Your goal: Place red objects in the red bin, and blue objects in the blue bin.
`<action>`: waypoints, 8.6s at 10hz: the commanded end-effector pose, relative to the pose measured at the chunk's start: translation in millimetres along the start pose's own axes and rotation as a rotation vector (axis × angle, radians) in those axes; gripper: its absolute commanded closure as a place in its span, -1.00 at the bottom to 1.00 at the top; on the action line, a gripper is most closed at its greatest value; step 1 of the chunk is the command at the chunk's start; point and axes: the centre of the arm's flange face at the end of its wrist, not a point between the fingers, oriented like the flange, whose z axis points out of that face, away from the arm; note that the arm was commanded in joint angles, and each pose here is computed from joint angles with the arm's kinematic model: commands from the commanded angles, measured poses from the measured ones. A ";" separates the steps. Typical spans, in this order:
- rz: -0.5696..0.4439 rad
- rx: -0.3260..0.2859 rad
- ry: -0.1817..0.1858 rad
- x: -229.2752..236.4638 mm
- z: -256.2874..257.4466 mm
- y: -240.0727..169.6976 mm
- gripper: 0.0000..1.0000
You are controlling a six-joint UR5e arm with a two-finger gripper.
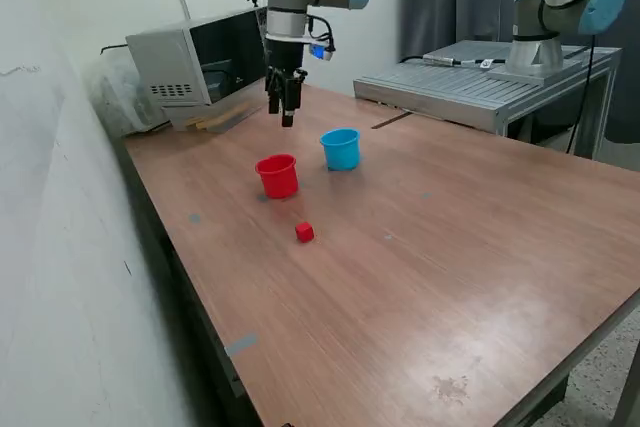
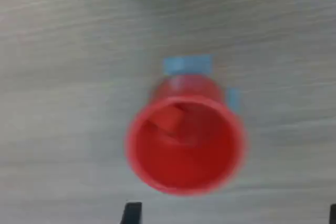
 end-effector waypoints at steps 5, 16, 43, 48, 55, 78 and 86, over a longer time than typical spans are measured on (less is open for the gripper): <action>-0.271 -0.047 0.066 159.0 -45.2 -17.5 -1.00; -0.221 0.005 0.099 179.3 84.8 -1.2 -1.00; -0.184 -0.046 0.094 184.2 135.9 22.1 -1.00; -0.182 -0.026 0.094 182.3 149.5 15.5 1.00; -0.191 -0.039 0.091 179.8 138.0 17.6 1.00; -0.264 -0.042 0.102 214.8 140.5 24.4 -1.00; -0.386 -0.060 0.087 202.1 159.5 37.1 -1.00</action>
